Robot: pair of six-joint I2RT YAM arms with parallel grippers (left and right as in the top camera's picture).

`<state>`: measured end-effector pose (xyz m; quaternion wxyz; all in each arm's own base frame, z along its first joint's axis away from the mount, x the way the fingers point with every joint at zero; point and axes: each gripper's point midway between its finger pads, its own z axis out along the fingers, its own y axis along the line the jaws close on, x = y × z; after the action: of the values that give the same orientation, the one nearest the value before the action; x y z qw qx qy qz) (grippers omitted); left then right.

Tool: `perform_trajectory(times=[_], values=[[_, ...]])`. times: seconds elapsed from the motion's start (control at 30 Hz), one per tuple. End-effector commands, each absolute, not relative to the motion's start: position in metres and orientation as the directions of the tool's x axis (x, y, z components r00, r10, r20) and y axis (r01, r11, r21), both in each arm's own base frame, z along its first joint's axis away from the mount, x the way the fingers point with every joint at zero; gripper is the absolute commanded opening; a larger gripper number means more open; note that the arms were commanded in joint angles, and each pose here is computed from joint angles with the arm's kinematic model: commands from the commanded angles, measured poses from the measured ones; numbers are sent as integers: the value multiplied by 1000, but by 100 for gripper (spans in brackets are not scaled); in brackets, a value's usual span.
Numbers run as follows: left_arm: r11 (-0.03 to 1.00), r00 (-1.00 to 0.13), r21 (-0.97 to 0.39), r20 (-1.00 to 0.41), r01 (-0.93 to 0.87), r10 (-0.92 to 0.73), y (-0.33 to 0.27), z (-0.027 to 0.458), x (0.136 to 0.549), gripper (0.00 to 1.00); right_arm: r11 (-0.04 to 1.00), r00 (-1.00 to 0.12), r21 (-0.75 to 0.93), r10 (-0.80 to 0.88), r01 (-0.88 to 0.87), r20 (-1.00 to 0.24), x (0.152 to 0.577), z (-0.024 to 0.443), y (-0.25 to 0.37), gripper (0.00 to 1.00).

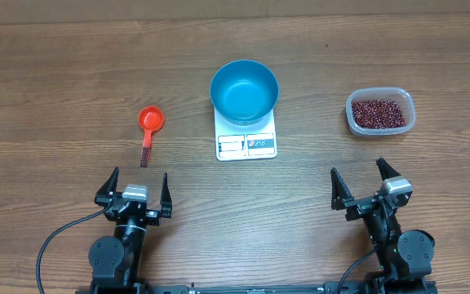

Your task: Scoop item into bowl and weigh 150g on scale

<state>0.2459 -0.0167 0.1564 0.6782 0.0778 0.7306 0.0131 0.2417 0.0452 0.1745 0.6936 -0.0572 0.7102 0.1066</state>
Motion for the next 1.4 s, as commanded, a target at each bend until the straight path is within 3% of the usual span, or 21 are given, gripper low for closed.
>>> perform_trajectory(times=[0.0,0.9,1.13,1.37], values=[[988,-65,130,-989,78,135,-13,156,246,100,970,-28,71,66,-232,-997,242,173,46,100],[991,-62,118,-990,69,123,-12,157,246,100,970,-28,71,66,-232,-997,242,173,46,100],[997,-60,23,-998,78,28,-15,160,246,99,970,-28,71,66,-232,-997,242,173,46,100],[992,-11,15,-1000,123,17,-22,182,243,100,970,-28,71,67,-232,-997,242,173,46,100]])
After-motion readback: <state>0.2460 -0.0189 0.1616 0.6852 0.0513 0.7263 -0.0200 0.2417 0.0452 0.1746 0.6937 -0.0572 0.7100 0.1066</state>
